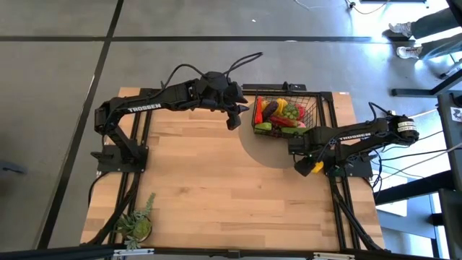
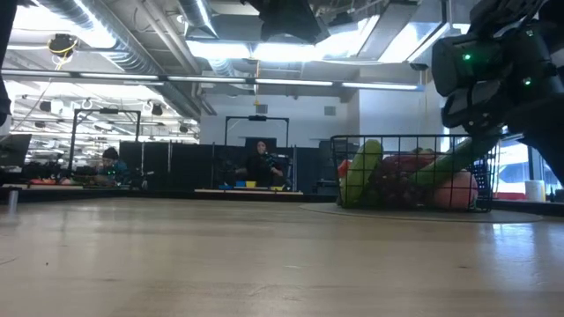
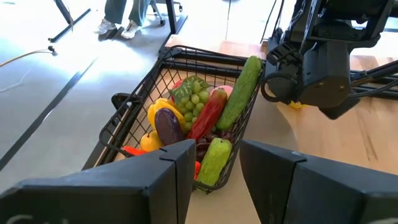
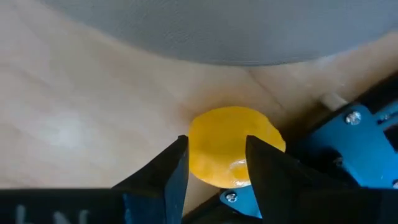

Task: Build produce basket
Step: Put the yellow lemon into the black wire basket

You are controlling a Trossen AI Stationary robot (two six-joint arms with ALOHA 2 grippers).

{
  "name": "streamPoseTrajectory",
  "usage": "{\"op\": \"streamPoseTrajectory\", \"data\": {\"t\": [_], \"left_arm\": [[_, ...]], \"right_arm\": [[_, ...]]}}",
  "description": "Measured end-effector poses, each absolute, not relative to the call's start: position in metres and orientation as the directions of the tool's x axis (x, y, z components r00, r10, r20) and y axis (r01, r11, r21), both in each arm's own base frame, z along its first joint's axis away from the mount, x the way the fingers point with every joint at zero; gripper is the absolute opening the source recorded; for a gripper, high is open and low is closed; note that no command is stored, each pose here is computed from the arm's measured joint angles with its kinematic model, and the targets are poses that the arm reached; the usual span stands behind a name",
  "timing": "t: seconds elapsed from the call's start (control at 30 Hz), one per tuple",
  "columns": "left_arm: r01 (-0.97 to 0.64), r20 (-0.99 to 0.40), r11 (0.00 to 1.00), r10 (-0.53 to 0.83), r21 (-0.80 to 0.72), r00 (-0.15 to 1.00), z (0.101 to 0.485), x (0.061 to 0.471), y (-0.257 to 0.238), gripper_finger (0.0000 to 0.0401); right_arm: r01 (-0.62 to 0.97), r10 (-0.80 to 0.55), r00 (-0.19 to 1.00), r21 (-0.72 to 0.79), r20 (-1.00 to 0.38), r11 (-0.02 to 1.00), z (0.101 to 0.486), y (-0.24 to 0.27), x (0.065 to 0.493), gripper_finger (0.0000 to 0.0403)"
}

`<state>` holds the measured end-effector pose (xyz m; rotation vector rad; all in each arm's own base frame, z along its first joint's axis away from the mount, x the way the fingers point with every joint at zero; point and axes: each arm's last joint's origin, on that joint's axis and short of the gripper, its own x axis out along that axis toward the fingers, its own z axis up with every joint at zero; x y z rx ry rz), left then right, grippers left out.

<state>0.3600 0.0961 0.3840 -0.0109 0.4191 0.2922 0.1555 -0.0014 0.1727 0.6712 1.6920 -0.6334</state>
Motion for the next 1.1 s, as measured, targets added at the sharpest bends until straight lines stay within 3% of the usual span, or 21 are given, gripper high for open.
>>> {"op": "streamPoseTrajectory", "data": {"t": [0.47,0.73,0.9,1.1], "left_arm": [[-0.281,-0.407,0.958,0.277,0.052,0.87,0.384,0.36,0.096,0.0115],[-0.281,-0.407,0.958,0.277,0.051,0.87,0.384,0.36,0.096,0.0115],[-0.281,-0.408,0.958,0.277,0.051,0.87,0.383,0.36,0.096,0.0115],[-0.281,-0.408,0.958,0.277,0.051,0.87,0.383,0.36,0.096,0.0115]], "right_arm": [[0.429,0.18,-0.188,0.084,-0.966,0.9,0.176,0.001,0.156,0.0153],[0.595,0.198,-0.194,0.045,-0.961,0.802,0.195,0.001,0.161,0.0153],[0.783,0.199,-0.235,-0.064,-0.951,0.619,0.189,0.001,0.155,0.0153],[0.827,0.199,-0.206,-0.061,-0.958,0.559,0.186,0.001,0.157,0.0153]]}}
